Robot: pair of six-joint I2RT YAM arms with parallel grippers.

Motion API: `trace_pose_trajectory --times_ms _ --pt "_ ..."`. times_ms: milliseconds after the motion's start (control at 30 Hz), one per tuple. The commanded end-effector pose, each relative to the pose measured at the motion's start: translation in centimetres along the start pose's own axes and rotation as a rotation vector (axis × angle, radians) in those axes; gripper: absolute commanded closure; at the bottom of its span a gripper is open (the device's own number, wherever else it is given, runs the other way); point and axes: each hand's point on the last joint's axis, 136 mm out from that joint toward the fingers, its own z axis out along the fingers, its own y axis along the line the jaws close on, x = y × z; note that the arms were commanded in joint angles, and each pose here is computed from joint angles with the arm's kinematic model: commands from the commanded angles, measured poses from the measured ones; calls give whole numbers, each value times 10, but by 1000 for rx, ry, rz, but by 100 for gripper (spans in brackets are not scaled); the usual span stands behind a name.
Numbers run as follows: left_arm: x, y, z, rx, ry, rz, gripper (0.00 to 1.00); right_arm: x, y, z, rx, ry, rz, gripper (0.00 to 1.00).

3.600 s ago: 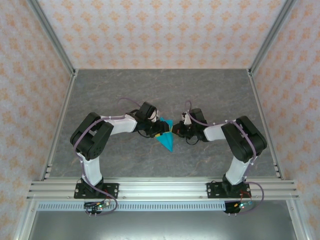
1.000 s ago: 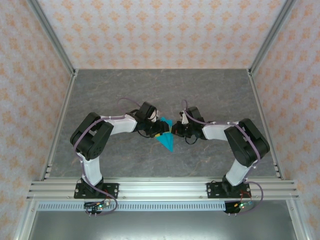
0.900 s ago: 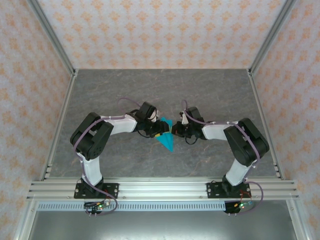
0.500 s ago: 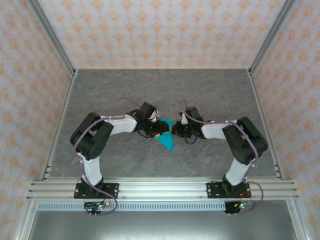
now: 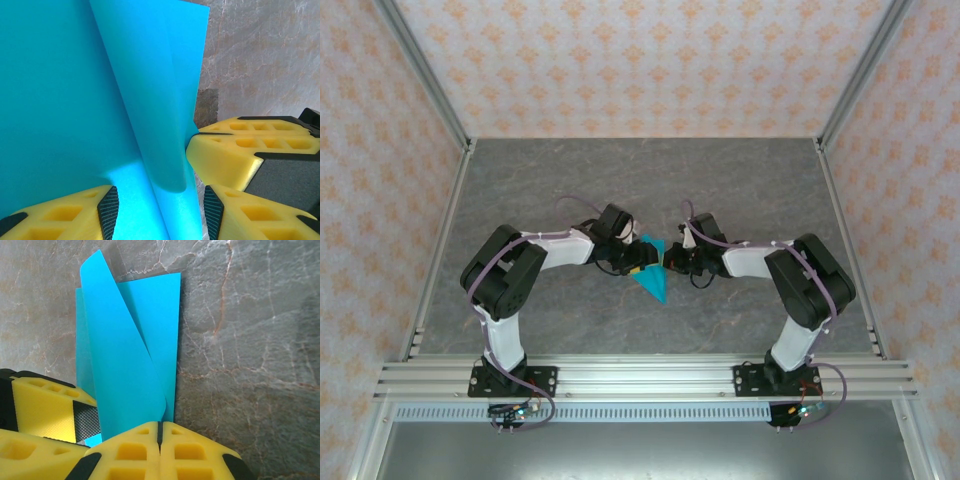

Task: Fold a paper plane with a square sheet of paper (fold left side to right side)
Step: Fourth fold the wing at the center of the table.

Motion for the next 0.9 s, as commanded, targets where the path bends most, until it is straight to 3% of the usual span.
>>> trace_pose_trajectory --times_ms 0,367,867 --pt "7 15 6 -66 15 -17 48 -8 7 -2 2 -20 -33 99" --pt "7 16 6 -67 16 -18 48 -11 9 -2 4 -16 -36 99" --pt "7 12 4 -56 15 -11 48 12 -23 11 101 65 -1 99"
